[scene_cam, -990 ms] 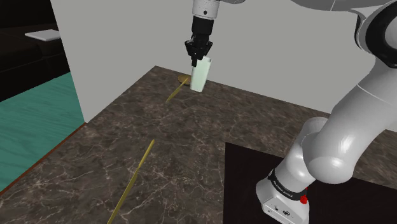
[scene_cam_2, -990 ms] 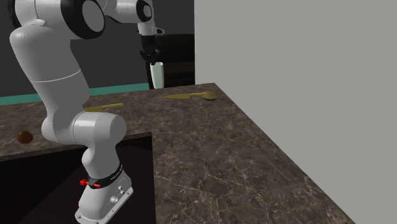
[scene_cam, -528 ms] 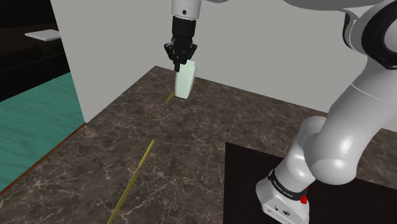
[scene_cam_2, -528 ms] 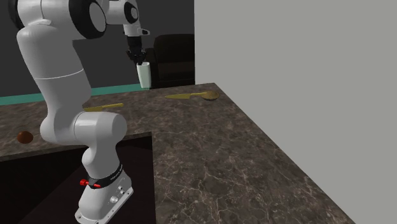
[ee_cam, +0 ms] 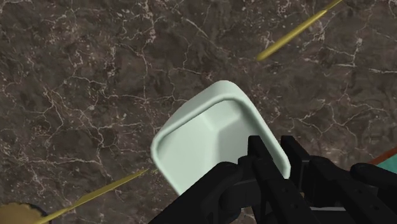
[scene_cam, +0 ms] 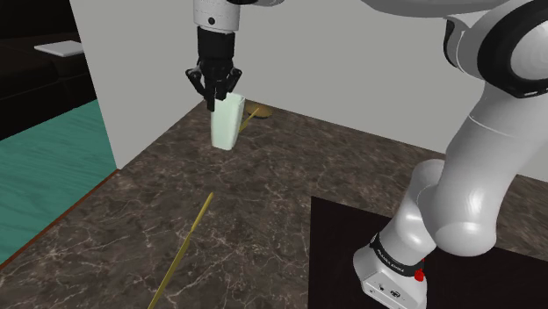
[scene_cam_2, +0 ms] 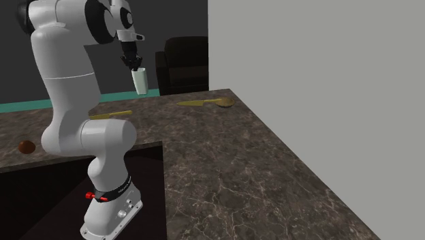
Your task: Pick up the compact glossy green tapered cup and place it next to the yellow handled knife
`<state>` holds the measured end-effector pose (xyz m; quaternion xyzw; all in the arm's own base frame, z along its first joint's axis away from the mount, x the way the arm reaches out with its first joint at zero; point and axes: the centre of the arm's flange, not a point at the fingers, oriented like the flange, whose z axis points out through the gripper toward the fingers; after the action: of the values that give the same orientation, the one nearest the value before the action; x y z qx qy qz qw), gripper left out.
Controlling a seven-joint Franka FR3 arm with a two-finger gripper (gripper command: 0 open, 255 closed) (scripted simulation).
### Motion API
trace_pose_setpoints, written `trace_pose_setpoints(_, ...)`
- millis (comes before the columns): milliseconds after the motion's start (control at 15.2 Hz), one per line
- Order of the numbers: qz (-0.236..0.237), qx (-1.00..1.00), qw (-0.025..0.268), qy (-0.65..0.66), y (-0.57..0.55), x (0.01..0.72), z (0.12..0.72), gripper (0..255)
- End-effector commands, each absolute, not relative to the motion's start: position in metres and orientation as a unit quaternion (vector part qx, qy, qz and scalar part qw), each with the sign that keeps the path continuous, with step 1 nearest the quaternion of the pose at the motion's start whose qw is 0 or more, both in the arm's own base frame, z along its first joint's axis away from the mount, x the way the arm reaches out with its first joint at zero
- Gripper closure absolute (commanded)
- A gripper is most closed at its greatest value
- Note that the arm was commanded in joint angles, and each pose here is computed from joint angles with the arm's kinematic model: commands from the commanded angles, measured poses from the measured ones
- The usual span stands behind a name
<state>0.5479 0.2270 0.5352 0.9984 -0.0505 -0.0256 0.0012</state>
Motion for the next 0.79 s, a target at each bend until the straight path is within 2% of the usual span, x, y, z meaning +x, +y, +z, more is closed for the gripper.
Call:
trace_pose_setpoints(0, -0.025, 0.998, 0.001, -0.051, 0.255, 0.548, 0.533, 255)
trace_pose_setpoints(726, -0.025, 0.998, 0.001, -0.051, 0.399, 0.558, 0.515, 255)
